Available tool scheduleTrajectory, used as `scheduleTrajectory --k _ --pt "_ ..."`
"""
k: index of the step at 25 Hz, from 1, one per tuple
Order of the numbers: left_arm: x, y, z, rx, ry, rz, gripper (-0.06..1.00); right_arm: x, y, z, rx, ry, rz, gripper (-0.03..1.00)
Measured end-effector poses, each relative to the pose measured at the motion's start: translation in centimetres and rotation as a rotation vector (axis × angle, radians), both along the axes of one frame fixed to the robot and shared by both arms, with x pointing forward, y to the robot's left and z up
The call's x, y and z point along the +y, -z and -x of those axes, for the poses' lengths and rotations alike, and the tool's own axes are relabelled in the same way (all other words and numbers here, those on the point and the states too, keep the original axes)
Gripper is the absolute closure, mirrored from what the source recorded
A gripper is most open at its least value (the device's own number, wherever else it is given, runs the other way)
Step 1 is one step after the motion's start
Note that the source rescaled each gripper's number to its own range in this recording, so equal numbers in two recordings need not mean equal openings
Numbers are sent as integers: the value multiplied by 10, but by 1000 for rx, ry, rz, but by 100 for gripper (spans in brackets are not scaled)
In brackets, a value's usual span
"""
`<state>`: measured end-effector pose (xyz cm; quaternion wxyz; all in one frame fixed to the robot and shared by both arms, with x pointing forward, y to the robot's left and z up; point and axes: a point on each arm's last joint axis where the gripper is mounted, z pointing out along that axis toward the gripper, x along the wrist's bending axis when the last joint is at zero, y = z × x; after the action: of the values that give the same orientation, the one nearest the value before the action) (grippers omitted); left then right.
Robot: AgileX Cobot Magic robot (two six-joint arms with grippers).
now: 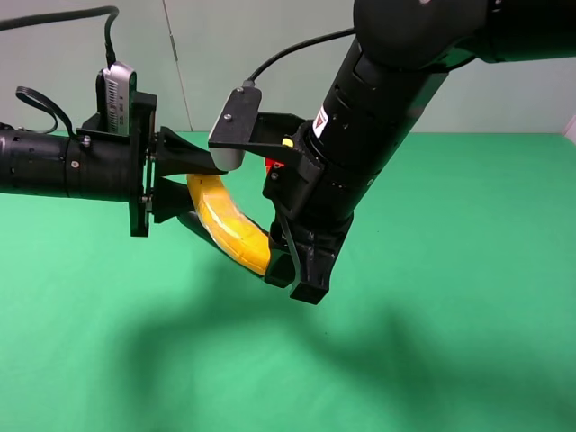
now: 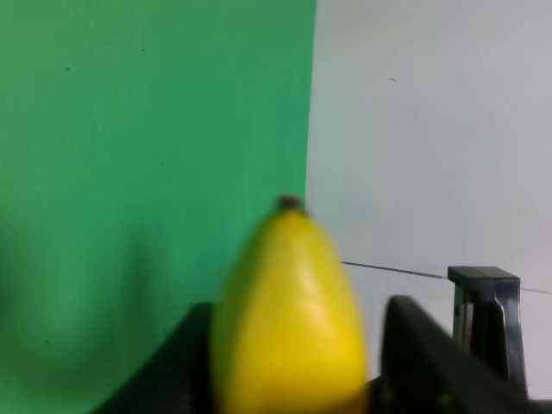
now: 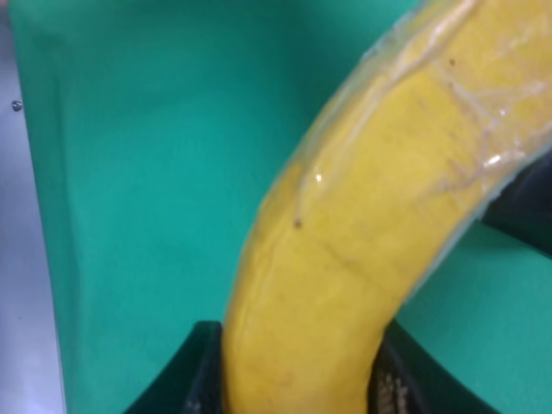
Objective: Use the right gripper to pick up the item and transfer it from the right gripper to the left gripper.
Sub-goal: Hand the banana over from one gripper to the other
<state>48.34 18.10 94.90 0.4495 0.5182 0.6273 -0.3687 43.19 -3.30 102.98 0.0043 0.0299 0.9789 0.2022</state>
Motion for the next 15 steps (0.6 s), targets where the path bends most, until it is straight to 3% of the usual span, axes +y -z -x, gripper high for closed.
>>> scheduleTrajectory --k 1,15 --pt "0 0 0 0 0 -2 94 0 0 0 0 0 0 96" --pt "0 1 0 0 -2 -7 94 0 0 0 5 20 -3 93"
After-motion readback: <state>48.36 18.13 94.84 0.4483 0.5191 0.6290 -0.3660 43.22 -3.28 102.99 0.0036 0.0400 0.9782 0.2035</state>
